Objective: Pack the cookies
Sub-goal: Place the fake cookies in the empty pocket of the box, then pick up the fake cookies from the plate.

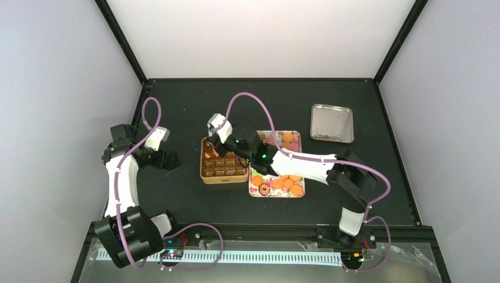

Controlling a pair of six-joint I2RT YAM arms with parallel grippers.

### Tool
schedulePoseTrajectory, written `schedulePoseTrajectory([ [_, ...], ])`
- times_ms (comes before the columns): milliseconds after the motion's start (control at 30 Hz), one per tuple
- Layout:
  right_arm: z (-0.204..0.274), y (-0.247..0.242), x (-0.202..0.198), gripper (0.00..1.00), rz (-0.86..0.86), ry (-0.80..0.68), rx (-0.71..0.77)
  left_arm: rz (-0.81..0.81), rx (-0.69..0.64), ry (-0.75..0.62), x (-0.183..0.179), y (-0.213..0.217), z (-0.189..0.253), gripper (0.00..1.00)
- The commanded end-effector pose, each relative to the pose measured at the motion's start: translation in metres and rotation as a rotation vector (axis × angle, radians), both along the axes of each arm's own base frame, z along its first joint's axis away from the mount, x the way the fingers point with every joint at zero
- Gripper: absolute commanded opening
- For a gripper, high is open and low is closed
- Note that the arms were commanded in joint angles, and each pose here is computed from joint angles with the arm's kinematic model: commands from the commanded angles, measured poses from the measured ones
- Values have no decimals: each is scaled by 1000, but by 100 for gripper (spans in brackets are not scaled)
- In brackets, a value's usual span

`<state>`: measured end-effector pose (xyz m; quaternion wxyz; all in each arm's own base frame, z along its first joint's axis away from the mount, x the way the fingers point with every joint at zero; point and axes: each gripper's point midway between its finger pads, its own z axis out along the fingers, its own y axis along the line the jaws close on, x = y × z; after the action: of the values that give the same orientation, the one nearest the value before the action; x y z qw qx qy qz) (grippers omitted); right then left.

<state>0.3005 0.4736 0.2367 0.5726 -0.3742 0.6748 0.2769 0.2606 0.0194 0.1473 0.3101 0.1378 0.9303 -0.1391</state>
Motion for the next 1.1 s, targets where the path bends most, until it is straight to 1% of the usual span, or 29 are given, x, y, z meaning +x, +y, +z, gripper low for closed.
schedulePoseTrajectory([
  [0,34,-14,-2,35,-24,-45,67,-23,13,-46,4,-1,7,99],
  [300,53,-26,-7,36,-35,-70,87,-29,13,-49,4,-2,11,99],
  [467,61,-45,-10,35,-77,-77,83,-21,22,-48,5,0,10,99],
  [567,64,-71,-8,35,-163,-74,76,-25,14,-53,6,-1,11,99],
  [633,61,-93,-3,35,-257,-44,66,-46,-4,-71,8,-5,14,99],
  [700,56,-112,-9,35,-294,-19,61,-42,-20,-83,11,-6,16,99],
  [767,49,-131,-16,35,-321,-6,53,-35,-27,-90,15,-5,18,99],
  [900,30,-176,-21,37,-446,25,-5,-37,-46,-75,17,-6,16,99],
  [1067,4,-218,-32,39,-547,72,-50,-45,-62,-88,18,-9,20,99],
])
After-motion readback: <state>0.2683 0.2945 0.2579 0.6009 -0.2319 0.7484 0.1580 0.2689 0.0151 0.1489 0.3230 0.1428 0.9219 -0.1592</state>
